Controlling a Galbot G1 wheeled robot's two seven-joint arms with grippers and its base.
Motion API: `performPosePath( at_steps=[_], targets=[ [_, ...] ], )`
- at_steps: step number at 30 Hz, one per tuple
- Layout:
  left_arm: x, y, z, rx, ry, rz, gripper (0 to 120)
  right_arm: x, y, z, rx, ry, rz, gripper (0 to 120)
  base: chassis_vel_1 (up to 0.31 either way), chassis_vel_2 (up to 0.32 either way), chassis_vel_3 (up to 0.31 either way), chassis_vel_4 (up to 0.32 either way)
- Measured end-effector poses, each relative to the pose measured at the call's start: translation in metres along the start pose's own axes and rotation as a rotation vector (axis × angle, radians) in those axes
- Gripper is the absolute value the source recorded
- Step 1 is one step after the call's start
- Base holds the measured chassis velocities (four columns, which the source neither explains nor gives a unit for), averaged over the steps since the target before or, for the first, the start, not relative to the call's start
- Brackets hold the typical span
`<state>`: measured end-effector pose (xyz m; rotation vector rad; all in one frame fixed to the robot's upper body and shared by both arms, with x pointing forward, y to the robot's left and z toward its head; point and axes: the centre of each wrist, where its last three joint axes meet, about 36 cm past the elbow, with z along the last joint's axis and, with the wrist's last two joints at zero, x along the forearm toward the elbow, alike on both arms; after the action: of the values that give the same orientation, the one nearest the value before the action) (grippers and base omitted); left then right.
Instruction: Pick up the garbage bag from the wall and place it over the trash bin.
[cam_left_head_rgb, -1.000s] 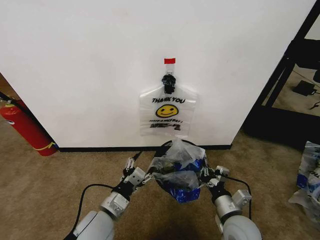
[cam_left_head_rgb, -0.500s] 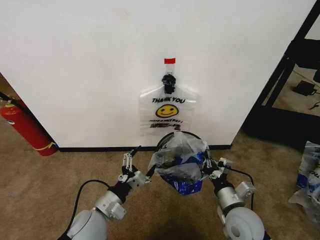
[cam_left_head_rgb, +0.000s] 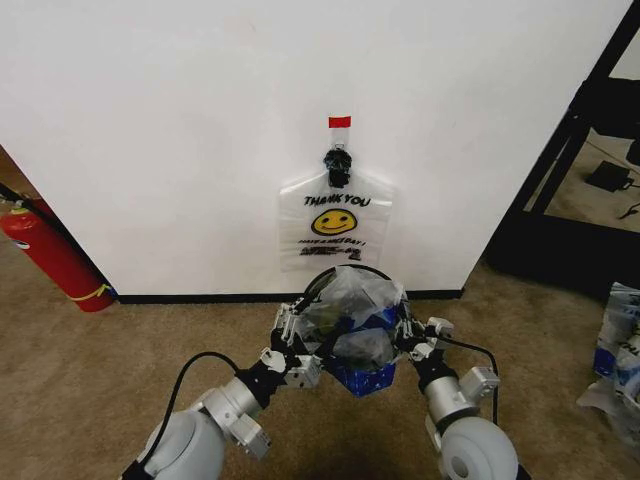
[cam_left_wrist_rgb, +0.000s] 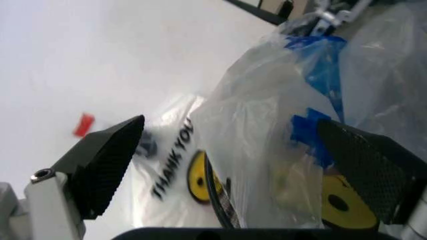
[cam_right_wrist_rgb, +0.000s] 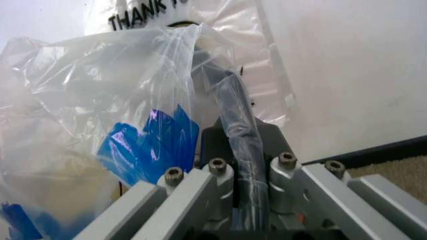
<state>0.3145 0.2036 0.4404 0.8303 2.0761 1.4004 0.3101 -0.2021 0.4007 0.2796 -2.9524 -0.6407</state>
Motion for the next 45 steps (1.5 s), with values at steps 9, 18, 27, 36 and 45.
performPosePath(
  at_steps=[9, 18, 27, 36, 45],
  targets=[
    [-0.007, 0.004, 0.007, -0.316, -0.053, 0.052, 100, -0.005, 0.001, -0.002, -0.001, -0.013, -0.003, 1, 0.0, 0.0, 0.0, 0.0],
    [-0.011, -0.004, 0.016, -0.474, -0.025, 0.112, 98, -0.01, 0.004, -0.003, -0.003, -0.011, -0.016, 1, 0.0, 0.0, 0.0, 0.0],
    [-0.02, -0.013, 0.023, -0.573, 0.042, 0.129, 96, -0.012, 0.009, 0.001, -0.002, 0.003, -0.025, 1, 0.0, 0.0, 0.0, 0.0],
    [-0.012, -0.01, 0.019, -0.514, 0.07, 0.116, 97, -0.017, 0.008, 0.01, 0.065, -0.034, -0.007, 1, 0.0, 0.0, 0.0, 0.0],
    [-0.008, -0.006, 0.01, -0.477, 0.063, 0.105, 98, -0.026, 0.012, 0.02, 0.092, -0.085, 0.057, 1, 0.0, 0.0, 0.0, 0.0]
  ],
)
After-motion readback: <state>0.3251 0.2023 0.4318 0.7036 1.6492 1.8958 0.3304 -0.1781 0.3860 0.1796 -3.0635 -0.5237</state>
